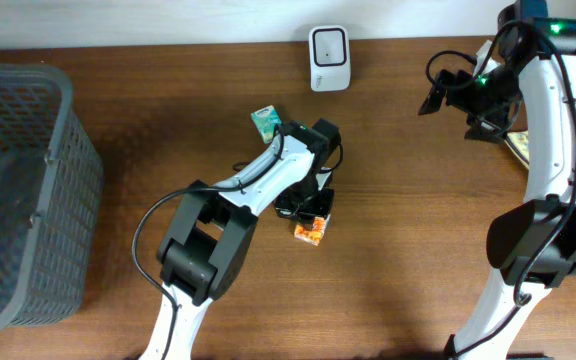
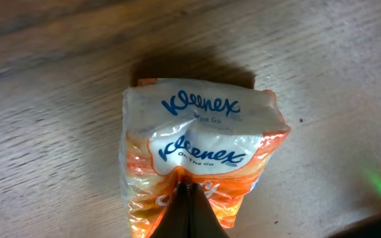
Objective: Scan the item barcode
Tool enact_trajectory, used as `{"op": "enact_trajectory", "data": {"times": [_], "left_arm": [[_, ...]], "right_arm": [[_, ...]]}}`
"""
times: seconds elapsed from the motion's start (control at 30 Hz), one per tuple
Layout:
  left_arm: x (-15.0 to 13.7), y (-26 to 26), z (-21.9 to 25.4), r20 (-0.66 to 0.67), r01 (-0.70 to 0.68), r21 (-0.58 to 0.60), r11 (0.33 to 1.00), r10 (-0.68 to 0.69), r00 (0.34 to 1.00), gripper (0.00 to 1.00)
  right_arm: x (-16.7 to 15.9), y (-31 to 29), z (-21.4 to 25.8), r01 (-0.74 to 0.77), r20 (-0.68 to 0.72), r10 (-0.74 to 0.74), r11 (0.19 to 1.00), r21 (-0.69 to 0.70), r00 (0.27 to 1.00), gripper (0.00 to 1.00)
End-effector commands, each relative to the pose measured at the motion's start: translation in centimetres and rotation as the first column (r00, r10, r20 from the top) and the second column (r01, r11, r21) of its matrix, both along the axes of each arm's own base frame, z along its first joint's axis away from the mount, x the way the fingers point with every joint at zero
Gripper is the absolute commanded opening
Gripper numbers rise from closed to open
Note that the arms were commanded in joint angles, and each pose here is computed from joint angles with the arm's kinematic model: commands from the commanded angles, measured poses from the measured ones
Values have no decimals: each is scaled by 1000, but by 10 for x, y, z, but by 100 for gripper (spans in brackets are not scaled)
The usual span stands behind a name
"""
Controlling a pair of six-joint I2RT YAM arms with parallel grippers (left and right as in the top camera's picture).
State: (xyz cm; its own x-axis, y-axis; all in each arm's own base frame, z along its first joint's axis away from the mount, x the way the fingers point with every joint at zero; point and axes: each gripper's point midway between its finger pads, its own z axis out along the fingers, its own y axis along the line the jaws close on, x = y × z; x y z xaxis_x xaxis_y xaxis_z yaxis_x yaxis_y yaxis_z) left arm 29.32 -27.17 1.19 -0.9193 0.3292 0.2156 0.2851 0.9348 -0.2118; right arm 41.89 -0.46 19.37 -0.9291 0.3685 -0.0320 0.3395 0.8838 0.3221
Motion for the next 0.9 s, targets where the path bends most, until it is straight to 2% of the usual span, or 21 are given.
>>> {"op": "enact_trajectory", "data": {"times": [0.0, 0.07, 0.17, 0.2, 0.23, 0.27, 0.3, 0.33, 0.4, 0.47, 0.57, 0.6, 0.67, 0.73, 0.8, 0.83, 0.87], "left_arm": [[17, 43, -13, 50, -108, 178, 978, 100, 994, 0], [26, 53, 6, 41, -137, 186, 973, 132, 990, 0], [74, 66, 55, 130, -220, 115, 969, 205, 970, 0], [90, 82, 64, 154, -272, 95, 957, 256, 954, 17], [98, 94, 65, 158, -303, 92, 948, 287, 945, 50], [105, 110, 64, 158, -343, 92, 935, 326, 932, 70], [112, 129, 64, 158, -385, 92, 918, 368, 916, 75], [118, 144, 64, 162, -422, 89, 902, 405, 900, 79], [125, 166, 64, 164, -468, 89, 879, 451, 877, 81], [129, 182, 63, 203, -480, 134, 867, 450, 870, 99], [129, 185, 63, 213, -479, 146, 865, 446, 869, 99], [130, 185, 62, 216, -480, 144, 865, 446, 868, 99], [131, 185, 62, 218, -481, 141, 866, 446, 868, 99], [131, 185, 62, 217, -480, 143, 865, 446, 868, 99], [129, 185, 62, 212, -479, 147, 865, 446, 870, 99], [130, 185, 62, 213, -480, 146, 865, 446, 869, 99], [131, 184, 62, 218, -480, 142, 866, 446, 868, 99]], "right_arm": [[-2, -1, -3, -14, -10, 14, 1000, -13, 1000, 99], [-7, 10, -13, -40, -47, 39, 999, -7, 998, 99], [-24, 46, -44, -120, -141, 121, 993, 19, 983, 99], [-32, 65, -52, -161, -167, 165, 986, 40, 972, 99], [-35, 79, -56, -188, -172, 195, 980, 59, 966, 99], [-38, 107, -62, -243, -162, 254, 966, 86, 953, 100], [-39, 127, -67, -271, -147, 286, 956, 111, 947, 97], [-43, 150, -77, -237, -169, 256, 963, 124, 952, 93], [-59, 186, -102, -176, -230, 198, 978, 116, 953, 92], [-77, 216, -110, -176, -258, 195, 980, 92, 946, 93], [-104, 216, -88, -232, -232, 206, 969, -91, 951, 93], [-122, 214, -69, -285, -196, 248, 941, -185, 949, 96], [-147, 212, -63, -322, -197, 280, 917, -237, 940, 97], [-174, 193, -82, -328, -262, 260, 907, -264, 929, 98], [-182, 180, -111, -287, -250, 227, 927, -241, 941, 99], [-182, 187, -119, -294, -245, 250, 942, -162, 937, 99], [-177, 208, -123, -335, -198, 324, 942, -25, 925, 99]]}}
